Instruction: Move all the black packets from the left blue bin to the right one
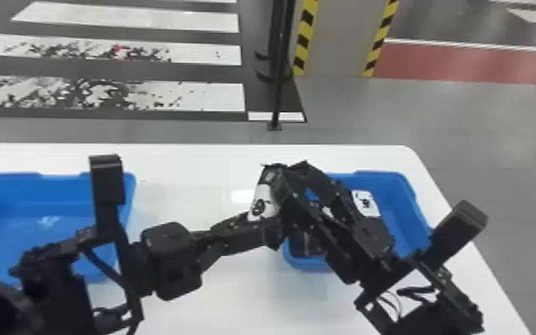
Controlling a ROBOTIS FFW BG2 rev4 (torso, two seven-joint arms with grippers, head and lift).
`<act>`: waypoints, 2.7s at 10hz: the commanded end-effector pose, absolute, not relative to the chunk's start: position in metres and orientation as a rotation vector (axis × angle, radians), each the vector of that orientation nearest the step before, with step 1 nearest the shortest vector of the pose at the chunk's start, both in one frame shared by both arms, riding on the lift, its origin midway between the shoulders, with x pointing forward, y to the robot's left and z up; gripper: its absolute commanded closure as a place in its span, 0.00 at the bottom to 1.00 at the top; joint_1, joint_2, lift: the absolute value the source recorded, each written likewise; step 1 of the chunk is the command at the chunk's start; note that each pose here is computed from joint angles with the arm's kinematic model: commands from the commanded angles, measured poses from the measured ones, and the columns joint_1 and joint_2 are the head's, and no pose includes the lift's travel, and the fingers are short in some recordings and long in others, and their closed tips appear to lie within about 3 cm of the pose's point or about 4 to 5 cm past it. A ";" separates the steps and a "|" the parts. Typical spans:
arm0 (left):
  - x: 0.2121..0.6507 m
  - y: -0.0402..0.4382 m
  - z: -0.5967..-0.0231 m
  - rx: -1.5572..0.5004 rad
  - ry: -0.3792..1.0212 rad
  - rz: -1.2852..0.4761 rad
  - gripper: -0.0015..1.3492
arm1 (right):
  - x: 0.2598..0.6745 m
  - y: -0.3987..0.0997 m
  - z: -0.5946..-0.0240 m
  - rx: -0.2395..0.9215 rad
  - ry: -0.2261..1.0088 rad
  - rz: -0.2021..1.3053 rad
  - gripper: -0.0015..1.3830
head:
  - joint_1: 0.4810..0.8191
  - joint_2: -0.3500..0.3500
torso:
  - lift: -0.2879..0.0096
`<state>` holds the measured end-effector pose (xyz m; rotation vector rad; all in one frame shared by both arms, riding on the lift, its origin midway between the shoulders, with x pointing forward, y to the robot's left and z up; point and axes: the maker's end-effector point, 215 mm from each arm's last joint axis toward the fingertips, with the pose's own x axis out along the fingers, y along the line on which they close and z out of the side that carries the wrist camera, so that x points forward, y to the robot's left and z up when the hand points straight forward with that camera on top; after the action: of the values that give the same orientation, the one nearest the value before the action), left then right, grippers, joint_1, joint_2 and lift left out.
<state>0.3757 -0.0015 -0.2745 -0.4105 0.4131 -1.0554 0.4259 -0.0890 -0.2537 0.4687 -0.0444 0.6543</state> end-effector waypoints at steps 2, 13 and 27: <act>0.376 0.001 -0.276 -0.414 0.417 -1.049 0.89 | 0.426 -0.092 -0.249 0.481 -0.063 0.647 0.92 | 0.63 0.32 | 0.45; 0.387 0.063 -0.269 -0.591 0.283 -0.887 0.11 | 0.481 -0.187 -0.301 0.452 0.020 0.490 0.92 | 0.63 0.31 | 0.45; 0.340 0.313 -0.288 -0.034 0.236 -0.200 0.11 | 0.344 -0.281 -0.286 -0.071 0.000 0.153 0.08 | 0.63 0.50 | 0.45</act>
<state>0.3426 0.3116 -0.2849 -0.0531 0.2282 -0.2041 0.3526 -0.2877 -0.2890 -0.0772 -0.0020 0.1409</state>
